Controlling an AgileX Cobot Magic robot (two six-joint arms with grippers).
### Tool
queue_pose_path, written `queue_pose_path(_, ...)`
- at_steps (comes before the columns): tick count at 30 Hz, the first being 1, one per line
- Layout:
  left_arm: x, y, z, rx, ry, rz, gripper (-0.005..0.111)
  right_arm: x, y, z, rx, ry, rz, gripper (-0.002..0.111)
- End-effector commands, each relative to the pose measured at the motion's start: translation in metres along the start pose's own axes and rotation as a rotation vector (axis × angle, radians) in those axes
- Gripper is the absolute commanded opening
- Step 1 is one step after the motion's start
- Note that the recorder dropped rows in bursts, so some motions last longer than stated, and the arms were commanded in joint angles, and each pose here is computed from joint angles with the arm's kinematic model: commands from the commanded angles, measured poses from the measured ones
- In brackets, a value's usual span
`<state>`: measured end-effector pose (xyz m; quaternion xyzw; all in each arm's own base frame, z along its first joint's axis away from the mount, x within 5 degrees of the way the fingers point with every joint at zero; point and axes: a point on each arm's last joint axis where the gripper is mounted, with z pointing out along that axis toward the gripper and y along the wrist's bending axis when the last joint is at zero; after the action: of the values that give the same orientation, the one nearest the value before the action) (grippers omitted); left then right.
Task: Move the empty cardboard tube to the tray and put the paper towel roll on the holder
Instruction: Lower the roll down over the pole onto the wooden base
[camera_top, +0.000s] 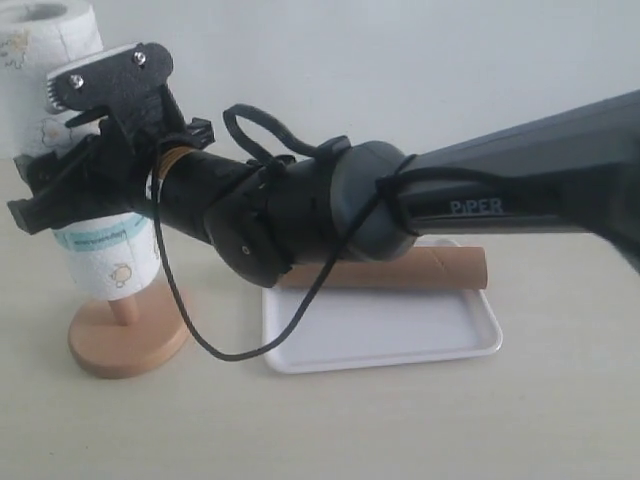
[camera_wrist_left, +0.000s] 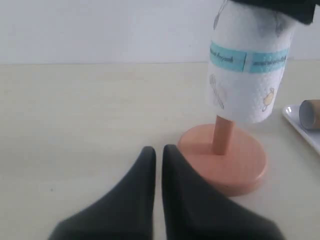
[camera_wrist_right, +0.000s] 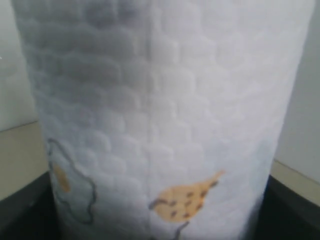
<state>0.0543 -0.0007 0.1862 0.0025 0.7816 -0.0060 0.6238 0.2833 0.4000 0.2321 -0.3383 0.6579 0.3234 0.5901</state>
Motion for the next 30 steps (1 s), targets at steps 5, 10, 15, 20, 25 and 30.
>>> queue_pose_path(5, 0.001, 0.000, 0.000, -0.003, -0.001, 0.006, 0.004, 0.038, -0.001, 0.011, -0.006, 0.089, -0.027, 0.000)
queue_pose_path(10, 0.001, 0.000, 0.000, -0.003, -0.001, 0.006, 0.004, 0.048, -0.001, 0.012, -0.007, 0.130, -0.059, 0.000)
queue_pose_path(15, 0.001, 0.000, 0.000, -0.003, -0.001, 0.006, 0.004, 0.057, -0.001, 0.012, -0.008, 0.190, -0.098, 0.000)
queue_pose_path(20, 0.001, 0.000, 0.000, -0.003, -0.001, 0.006, 0.004, 0.056, -0.001, 0.013, -0.008, 0.167, -0.094, 0.000)
queue_pose_path(25, 0.001, 0.000, 0.000, -0.003, -0.001, 0.006, 0.004, 0.058, -0.002, 0.013, -0.005, 0.171, -0.085, 0.000)
queue_pose_path(30, 0.001, 0.000, 0.000, -0.003, -0.001, 0.006, 0.004, 0.064, -0.004, 0.012, -0.003, 0.168, -0.075, 0.000)
